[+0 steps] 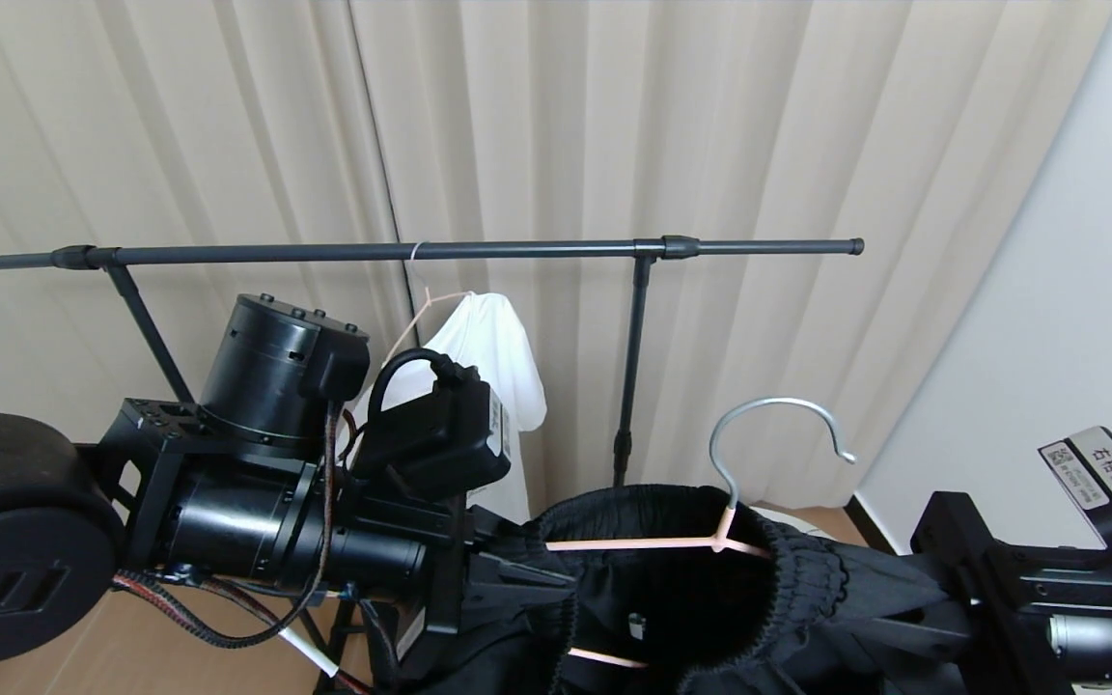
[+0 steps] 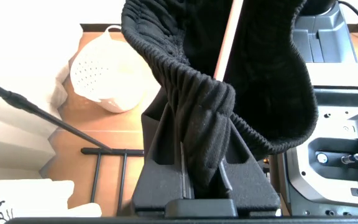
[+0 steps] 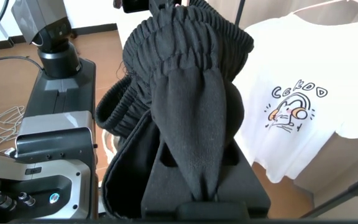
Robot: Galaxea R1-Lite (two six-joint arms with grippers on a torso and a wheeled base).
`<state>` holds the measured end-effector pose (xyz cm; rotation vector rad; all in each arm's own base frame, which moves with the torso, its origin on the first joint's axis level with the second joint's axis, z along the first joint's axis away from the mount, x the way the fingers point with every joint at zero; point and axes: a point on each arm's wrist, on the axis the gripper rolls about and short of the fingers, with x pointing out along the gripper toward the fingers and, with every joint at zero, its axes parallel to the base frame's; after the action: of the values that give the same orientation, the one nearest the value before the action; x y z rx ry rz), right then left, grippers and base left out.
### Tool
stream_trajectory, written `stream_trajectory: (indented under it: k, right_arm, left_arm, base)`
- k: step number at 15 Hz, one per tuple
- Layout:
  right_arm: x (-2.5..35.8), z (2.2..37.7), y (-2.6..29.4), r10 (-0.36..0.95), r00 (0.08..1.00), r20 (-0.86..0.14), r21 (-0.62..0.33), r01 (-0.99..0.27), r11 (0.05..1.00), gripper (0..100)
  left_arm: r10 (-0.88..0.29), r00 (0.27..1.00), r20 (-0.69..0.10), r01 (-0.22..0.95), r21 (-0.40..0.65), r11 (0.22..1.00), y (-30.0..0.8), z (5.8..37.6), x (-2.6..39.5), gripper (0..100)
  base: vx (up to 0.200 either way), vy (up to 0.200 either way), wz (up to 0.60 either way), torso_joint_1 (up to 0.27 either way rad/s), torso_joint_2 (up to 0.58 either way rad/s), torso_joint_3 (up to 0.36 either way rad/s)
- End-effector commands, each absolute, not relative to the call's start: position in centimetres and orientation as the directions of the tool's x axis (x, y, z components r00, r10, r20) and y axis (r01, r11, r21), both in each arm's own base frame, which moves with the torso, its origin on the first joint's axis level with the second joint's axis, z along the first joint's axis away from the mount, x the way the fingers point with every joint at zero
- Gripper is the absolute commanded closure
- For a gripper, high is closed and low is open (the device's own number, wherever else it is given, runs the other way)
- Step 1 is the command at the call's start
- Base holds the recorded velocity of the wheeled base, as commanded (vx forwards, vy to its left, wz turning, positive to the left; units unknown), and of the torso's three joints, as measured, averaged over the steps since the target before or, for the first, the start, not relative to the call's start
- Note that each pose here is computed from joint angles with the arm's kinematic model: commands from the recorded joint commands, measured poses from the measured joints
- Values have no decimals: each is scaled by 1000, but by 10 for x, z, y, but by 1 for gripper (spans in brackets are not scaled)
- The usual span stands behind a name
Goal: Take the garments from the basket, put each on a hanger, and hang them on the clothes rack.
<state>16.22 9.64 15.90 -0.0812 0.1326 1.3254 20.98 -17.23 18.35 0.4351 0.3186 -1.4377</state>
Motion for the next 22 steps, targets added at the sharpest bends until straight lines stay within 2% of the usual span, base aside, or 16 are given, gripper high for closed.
stream_trajectory:
  k: [1, 6, 7, 12, 16, 22]
  right_arm:
    - [163, 158, 97, 961, 237, -146, 18, -970, 242, 100]
    - [165, 158, 98, 959, 241, -148, 18, -969, 246, 100]
    - [165, 158, 98, 959, 241, -149, 20, -969, 246, 0]
    - [166, 160, 96, 956, 255, -143, 11, -966, 259, 0]
    - [170, 161, 87, 943, 304, -138, -36, -953, 302, 0]
    - [175, 163, 81, 931, 340, -132, -45, -940, 337, 0]
  left_arm:
    - [-881, 118, -459, 992, 101, 80, -170, 186, 207, 100]
    - [-878, 142, -458, 988, 116, 100, -166, 188, 205, 100]
    - [-875, 149, -460, 987, 120, 105, -166, 188, 205, 100]
    - [-860, 202, -468, 979, 130, 159, -161, 189, 209, 100]
    - [-859, 246, -449, 969, 140, 204, -149, 197, 209, 100]
    - [-849, 311, -426, 950, 148, 274, -130, 205, 207, 100]
  base:
    - [0, 0, 0, 0, 0, 0]
    - [0, 0, 0, 0, 0, 0]
    - [0, 0, 0, 0, 0, 0]
    - [0, 0, 0, 0, 0, 0]
    - [0, 0, 0, 0, 0, 0]
    - [0, 0, 0, 0, 0, 0]
